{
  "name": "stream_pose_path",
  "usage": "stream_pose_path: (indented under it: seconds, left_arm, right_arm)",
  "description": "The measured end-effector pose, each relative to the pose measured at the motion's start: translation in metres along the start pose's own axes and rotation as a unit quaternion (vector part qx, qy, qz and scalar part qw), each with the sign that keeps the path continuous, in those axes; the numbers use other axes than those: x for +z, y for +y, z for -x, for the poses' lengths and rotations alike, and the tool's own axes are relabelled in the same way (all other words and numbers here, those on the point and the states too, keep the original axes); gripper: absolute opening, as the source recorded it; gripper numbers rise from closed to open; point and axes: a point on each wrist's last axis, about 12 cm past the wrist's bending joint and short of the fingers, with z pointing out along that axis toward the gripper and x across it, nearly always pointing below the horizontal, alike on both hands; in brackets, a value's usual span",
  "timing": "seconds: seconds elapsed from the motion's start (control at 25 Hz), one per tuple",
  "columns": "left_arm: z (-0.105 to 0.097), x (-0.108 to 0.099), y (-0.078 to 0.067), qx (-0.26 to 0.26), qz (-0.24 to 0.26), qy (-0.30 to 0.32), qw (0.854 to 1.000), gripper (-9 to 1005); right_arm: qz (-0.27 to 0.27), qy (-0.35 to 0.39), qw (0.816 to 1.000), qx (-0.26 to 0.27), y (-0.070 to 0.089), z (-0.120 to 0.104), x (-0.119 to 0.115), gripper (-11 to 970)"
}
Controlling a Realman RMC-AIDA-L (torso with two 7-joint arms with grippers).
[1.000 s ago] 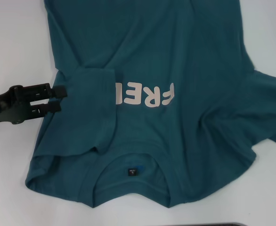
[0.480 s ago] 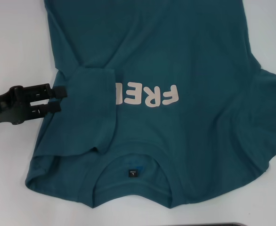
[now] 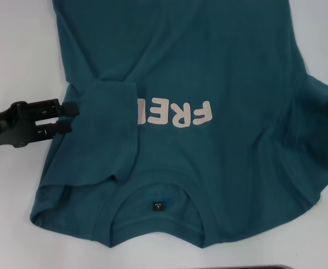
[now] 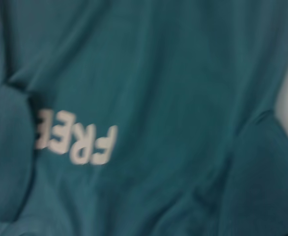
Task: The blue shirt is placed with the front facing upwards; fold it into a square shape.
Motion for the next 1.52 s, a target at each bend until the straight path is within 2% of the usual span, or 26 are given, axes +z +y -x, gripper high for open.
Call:
stream_pose_path:
  seconds: [0.4, 0.6, 0.92, 1.52]
  left_arm:
    - [0.001, -0.006, 0.001, -0.002, 0.001, -0.014, 1.000, 689]
    - [0.001, -0.009, 0.002, -0.003, 0.002, -0.017, 1.000, 689]
    - [0.003, -0.009, 0.001, -0.001, 0.003, -0.018, 1.000, 688]
    - [0.005, -0.009, 0.001, -0.001, 0.002, -0.019, 1.000, 687]
  right_arm:
    - [0.037, 0.042, 0.997, -0.044, 0.031, 0.021, 0.026, 14]
    - [0.048, 0.042, 0.997, -0.052, 0.041, 0.031, 0.034, 15]
    - [0.066, -0.003, 0.998, -0.019, 0.036, 0.035, 0.039, 18]
    - [0.051, -0.070, 0.996, 0.021, 0.029, 0.047, 0.051, 22]
